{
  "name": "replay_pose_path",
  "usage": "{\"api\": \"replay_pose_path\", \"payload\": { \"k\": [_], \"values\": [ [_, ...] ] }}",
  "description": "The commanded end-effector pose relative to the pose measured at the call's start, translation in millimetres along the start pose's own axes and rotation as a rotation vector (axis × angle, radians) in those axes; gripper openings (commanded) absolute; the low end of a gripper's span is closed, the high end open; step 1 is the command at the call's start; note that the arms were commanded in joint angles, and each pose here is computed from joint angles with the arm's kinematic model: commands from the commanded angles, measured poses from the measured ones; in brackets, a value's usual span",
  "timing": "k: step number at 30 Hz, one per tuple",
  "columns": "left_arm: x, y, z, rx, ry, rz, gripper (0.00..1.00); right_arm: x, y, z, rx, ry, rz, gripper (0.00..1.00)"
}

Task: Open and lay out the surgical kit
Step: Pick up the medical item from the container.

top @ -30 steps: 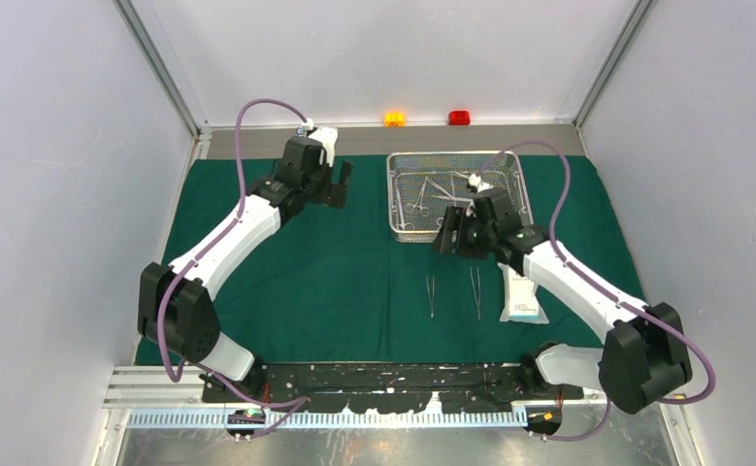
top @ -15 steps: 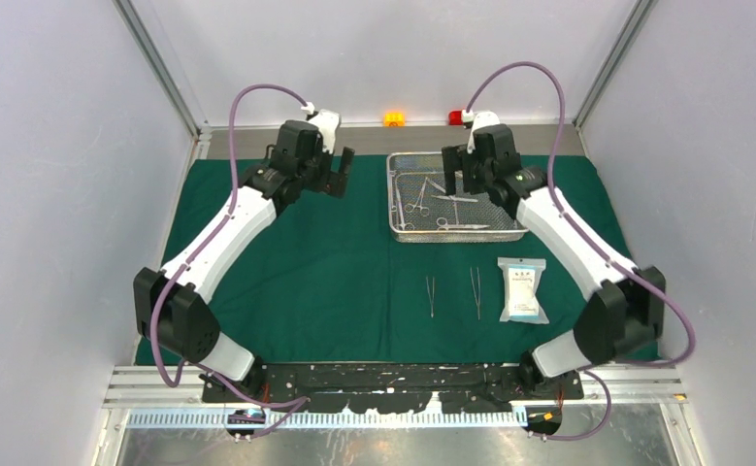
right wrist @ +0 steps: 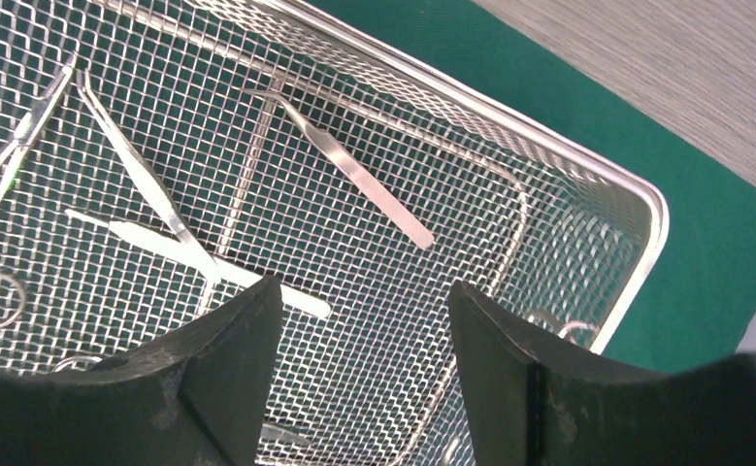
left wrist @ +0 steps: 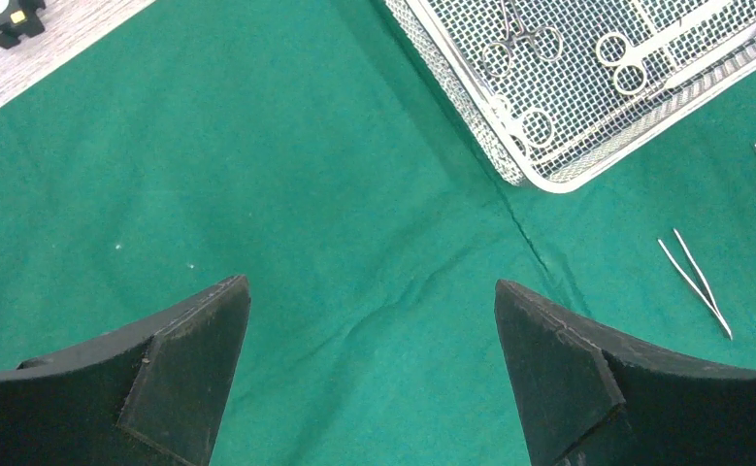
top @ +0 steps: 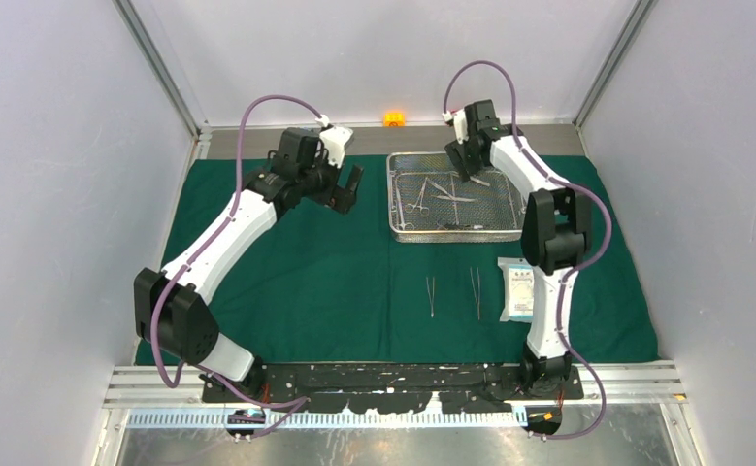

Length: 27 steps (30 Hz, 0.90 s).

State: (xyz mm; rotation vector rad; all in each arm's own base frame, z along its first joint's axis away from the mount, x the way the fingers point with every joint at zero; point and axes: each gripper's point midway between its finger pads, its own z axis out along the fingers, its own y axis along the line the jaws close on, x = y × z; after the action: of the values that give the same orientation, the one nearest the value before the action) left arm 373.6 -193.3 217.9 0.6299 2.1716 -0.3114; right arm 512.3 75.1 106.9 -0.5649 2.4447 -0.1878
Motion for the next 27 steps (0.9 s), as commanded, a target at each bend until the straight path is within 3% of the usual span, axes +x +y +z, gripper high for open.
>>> {"api": "replay_pose_path", "payload": {
  "k": [1, 6, 27],
  "values": [
    [-9, -8, -11, 0.055, -0.035, 0.038, 1.00, -13, -3, 5, -0.021, 0.008, -0.140, 0.66],
    [-6, -10, -4, 0.073, -0.024, 0.040, 0.99, -14, -3, 24, -0.032, 0.033, -0.226, 0.58],
    [-15, -2, 26, 0.054, -0.010, 0.045, 0.99, -12, 6, 60, -0.173, 0.074, -0.360, 0.47]
  ]
}}
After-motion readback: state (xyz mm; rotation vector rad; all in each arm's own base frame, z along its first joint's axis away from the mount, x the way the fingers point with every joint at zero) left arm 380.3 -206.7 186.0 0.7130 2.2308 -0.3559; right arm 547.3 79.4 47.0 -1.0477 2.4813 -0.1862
